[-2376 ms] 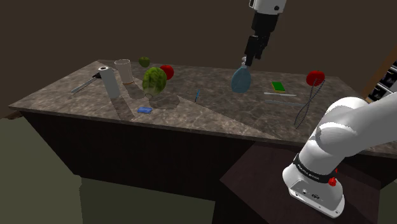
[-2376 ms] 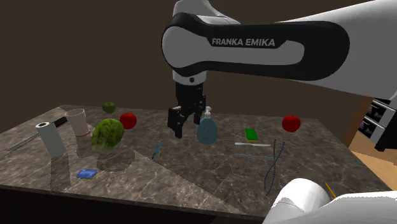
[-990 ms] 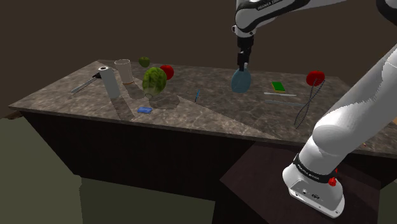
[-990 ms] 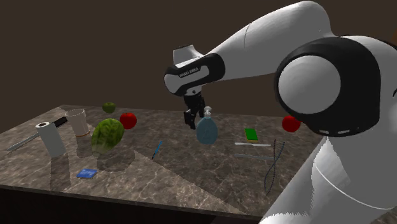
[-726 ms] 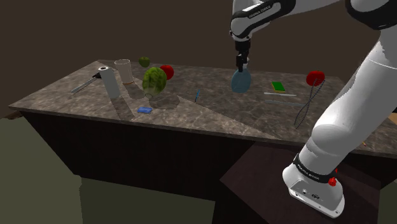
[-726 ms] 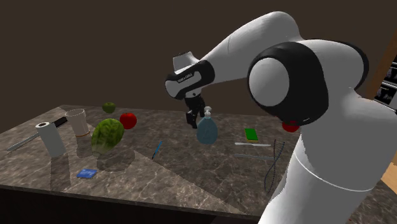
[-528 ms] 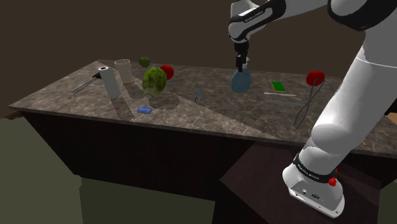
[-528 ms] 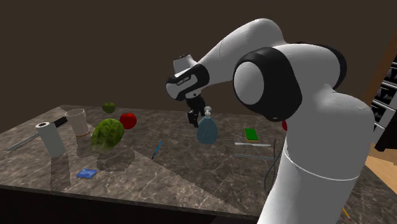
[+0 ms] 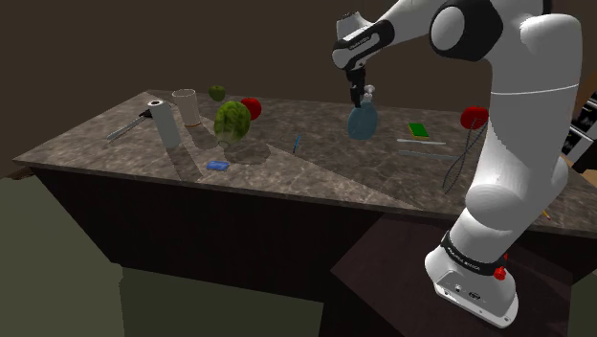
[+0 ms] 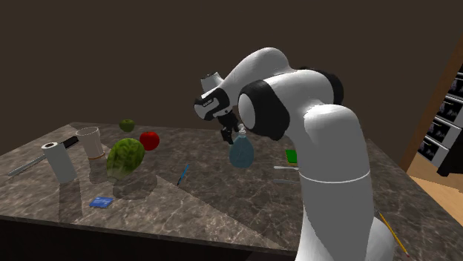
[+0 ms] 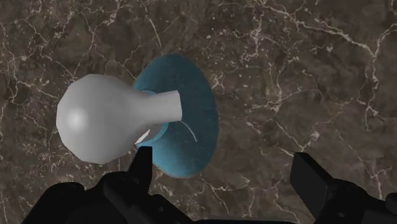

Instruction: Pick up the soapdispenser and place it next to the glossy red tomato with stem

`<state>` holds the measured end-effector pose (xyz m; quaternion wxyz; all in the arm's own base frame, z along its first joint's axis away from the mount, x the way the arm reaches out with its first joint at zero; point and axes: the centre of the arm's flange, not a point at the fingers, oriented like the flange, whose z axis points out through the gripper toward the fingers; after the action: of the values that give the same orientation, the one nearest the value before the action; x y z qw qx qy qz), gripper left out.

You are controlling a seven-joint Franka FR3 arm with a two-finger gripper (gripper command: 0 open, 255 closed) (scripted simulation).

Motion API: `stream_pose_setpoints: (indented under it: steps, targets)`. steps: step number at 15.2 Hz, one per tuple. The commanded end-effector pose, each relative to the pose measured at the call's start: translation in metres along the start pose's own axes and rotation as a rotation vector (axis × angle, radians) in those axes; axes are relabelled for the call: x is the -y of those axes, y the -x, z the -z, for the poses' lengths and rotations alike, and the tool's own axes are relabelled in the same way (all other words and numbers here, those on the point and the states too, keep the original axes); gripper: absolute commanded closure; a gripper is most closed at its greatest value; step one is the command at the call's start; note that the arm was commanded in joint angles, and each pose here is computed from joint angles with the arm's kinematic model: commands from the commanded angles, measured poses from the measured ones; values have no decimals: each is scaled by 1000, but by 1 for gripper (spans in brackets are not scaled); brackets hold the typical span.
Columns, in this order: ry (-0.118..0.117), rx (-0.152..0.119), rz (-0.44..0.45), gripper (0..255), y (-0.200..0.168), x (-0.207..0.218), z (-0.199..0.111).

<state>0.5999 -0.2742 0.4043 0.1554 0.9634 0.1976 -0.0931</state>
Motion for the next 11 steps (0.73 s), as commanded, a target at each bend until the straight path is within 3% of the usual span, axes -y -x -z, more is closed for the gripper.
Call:
stream_pose_setpoints:
  steps: [1,3,11]
  targets:
    - [17,17,17,0,-13,-18,-13]
    - [30,29,29,0,-22,-32,-22]
    - [30,29,29,0,-21,-33,-62]
